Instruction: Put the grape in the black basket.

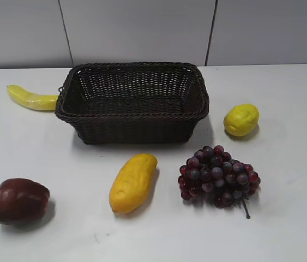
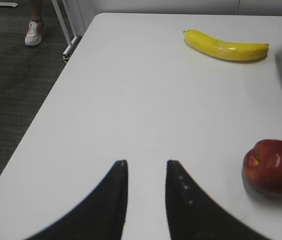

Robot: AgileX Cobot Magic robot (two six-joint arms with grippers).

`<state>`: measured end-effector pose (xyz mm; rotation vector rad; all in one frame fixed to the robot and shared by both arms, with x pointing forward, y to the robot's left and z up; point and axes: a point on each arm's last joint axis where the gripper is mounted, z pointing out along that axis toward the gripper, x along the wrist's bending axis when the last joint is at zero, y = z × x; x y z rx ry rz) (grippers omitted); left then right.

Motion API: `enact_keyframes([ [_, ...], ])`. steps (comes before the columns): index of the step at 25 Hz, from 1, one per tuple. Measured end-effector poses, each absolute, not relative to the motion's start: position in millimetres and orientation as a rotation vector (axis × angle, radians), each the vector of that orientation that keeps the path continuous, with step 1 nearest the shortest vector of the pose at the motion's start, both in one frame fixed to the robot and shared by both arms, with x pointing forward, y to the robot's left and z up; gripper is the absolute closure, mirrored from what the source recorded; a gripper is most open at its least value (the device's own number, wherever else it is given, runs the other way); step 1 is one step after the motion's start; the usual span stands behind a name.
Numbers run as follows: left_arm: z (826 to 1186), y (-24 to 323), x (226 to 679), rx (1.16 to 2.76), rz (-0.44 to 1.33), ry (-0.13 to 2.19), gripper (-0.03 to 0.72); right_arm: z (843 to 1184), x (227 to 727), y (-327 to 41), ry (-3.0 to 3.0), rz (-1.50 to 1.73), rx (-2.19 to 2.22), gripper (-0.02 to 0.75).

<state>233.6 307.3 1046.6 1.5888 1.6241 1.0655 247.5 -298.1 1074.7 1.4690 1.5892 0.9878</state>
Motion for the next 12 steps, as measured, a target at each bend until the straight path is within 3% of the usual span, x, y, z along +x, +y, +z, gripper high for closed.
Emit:
enact_keyframes([
  [12,1046.6,307.3,233.6,1.589,1.065,1.624,0.457,1109.5,297.8,-292.9,1.691,0.931,1.57,0.164],
])
